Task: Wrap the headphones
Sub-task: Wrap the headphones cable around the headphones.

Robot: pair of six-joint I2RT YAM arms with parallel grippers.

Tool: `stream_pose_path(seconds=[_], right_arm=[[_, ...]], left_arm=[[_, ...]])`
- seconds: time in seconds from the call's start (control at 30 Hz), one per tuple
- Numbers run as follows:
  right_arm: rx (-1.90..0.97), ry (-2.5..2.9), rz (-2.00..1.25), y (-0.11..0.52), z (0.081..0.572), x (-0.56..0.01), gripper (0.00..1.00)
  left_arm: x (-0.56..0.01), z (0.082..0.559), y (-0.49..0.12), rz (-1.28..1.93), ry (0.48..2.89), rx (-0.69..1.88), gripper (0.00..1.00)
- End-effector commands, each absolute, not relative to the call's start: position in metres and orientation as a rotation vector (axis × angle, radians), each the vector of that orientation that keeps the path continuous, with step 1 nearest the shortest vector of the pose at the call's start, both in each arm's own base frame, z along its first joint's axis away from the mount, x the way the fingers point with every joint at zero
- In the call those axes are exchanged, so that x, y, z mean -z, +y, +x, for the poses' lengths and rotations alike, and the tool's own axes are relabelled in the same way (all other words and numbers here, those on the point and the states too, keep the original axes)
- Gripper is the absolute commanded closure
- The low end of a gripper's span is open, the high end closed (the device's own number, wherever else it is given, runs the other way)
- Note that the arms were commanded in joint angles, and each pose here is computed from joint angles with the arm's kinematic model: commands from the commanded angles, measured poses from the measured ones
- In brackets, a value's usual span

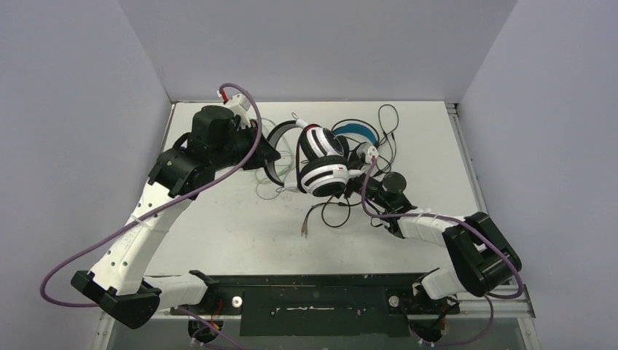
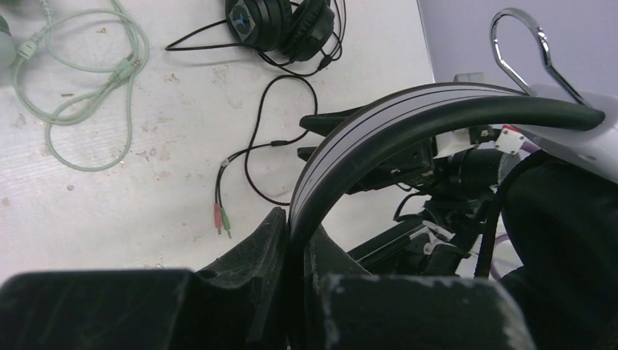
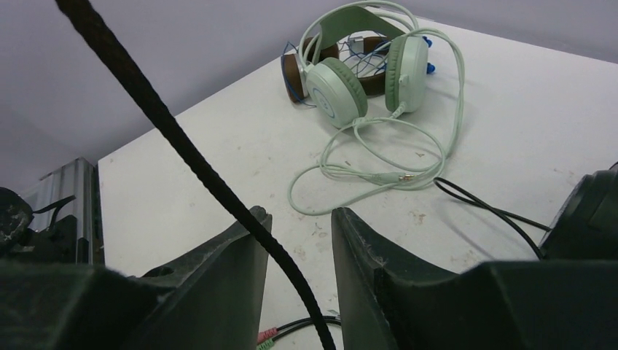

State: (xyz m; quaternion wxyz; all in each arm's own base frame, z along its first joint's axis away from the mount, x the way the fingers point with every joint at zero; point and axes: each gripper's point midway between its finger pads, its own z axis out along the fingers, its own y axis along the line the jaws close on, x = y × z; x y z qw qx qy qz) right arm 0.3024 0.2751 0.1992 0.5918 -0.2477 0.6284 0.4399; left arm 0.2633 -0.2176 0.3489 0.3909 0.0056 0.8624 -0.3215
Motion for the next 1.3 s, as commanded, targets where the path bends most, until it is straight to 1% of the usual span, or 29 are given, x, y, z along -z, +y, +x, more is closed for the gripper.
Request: stream_pose_path(seconds=[0.0, 0.13, 0.33, 0.47, 0.6, 0.8, 0.93, 1.07, 1.13, 1.27], right_arm=[[-1.111, 1.351, -0.616, 0.284, 0.291, -0.216, 0.64], [-1.143, 1.375, -0.631, 0.290, 0.287, -0.204, 0.64], [-1.182, 1.427, -0.660, 0.310, 0.278, -0.177, 0.65], [-1.232, 1.440, -0.681, 0.326, 0.268, -0.165, 0.70], [-1.269, 1.436, -0.717, 0.342, 0.249, -0.164, 0.76], [-1.331, 1.430, -0.782, 0.360, 0.210, -0.172, 0.92], [-1.351, 1.421, -0.830, 0.365, 0.179, -0.186, 0.93], [-1.305, 1.432, -0.919, 0.371, 0.157, -0.199, 0.96], [-1.274, 1.463, -0.964, 0.372, 0.154, -0.203, 0.98], [-1.190, 1.536, -1.047, 0.375, 0.159, -0.216, 0.98]], left_arm=[[-0.403, 0.266, -0.230, -0.124, 2.055, 1.027, 1.00], [-0.403, 0.272, -0.223, -0.260, 2.068, 1.015, 1.00], [-0.418, 0.277, -0.214, -0.358, 2.048, 0.987, 1.00], [-0.425, 0.284, -0.204, -0.405, 2.010, 0.935, 1.00], [-0.418, 0.299, -0.189, -0.466, 2.008, 0.806, 1.00], [-0.397, 0.335, -0.149, -0.659, 1.964, 0.554, 1.00], [-0.379, 0.356, -0.113, -0.805, 1.910, 0.355, 1.00], [-0.356, 0.367, -0.085, -0.896, 1.868, 0.179, 1.00], [-0.343, 0.370, -0.076, -0.915, 1.852, 0.105, 1.00], [-0.319, 0.372, -0.058, -0.915, 1.837, -0.053, 1.00]])
